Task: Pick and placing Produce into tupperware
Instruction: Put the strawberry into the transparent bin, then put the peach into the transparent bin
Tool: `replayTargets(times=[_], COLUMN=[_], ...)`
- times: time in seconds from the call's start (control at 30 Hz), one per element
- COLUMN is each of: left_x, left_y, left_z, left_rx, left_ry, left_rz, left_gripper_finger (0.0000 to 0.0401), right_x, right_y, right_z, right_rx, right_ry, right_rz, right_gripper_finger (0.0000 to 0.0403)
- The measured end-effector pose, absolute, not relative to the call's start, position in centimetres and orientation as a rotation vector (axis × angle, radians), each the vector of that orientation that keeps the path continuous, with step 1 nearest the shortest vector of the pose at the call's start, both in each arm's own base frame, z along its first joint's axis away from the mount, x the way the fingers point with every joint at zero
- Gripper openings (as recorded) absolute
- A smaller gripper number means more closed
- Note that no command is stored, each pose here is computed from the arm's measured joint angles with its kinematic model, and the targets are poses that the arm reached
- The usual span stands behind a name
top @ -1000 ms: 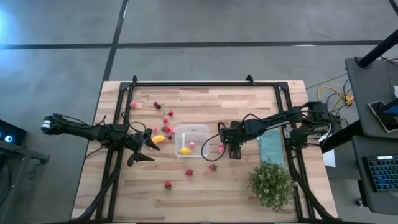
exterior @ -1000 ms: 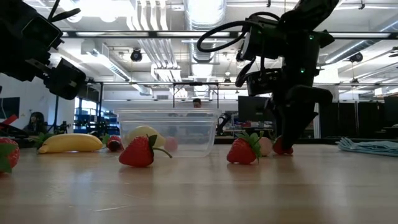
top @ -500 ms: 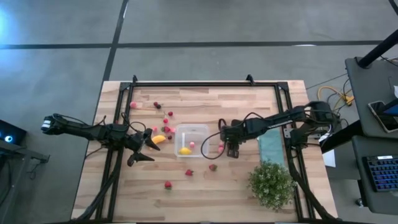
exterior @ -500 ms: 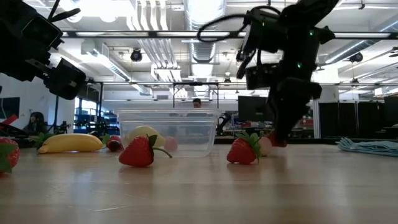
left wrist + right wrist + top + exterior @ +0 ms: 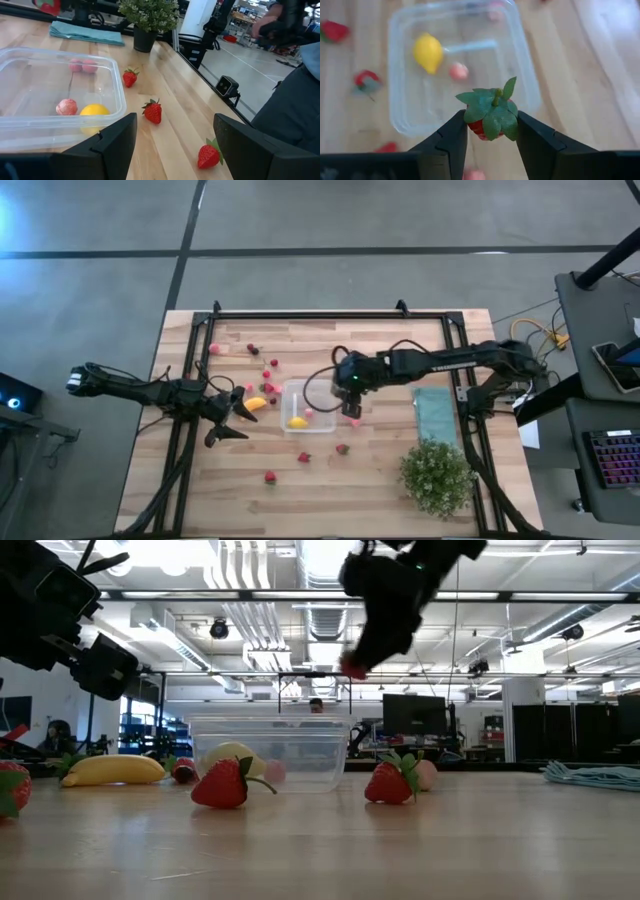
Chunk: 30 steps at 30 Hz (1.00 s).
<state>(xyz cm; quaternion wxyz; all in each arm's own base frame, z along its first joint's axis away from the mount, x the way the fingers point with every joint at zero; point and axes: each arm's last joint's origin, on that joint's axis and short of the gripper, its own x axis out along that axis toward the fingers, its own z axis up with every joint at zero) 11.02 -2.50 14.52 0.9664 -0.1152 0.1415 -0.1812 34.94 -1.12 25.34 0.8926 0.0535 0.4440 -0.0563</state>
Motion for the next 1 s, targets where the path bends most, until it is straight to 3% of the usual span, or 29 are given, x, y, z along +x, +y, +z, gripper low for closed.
replayTargets(times=[0.4, 0.53, 0.77, 1.0], left_x=[11.0, 11.0, 11.0, 11.0], left_y=[-2.5, -2.5, -2.5, -2.5], left_z=[14.5, 14.5, 14.5, 14.5], left_rx=[-0.233, -0.233, -0.233, -0.233], left_ry=[0.286, 0.286, 0.286, 0.286], left_rz=[-0.366, -0.367, -0.366, -0.366], left_gripper_finger=[0.0249, 0.0249, 0.0249, 0.0249], right_x=[42.4, 44.2, 47.0, 45.4], right_y=[-0.4, 0.4, 1.2, 2.0], right_z=[23.4, 23.0, 23.1, 25.6], right_rx=[0.124, 0.22, 0.333, 0.315], right_ry=[0.968, 1.058, 1.106, 1.317], right_rz=[0.111, 0.062, -0.043, -0.218], right_gripper_finger=[0.0146, 0.0155, 0.0206, 0.023])
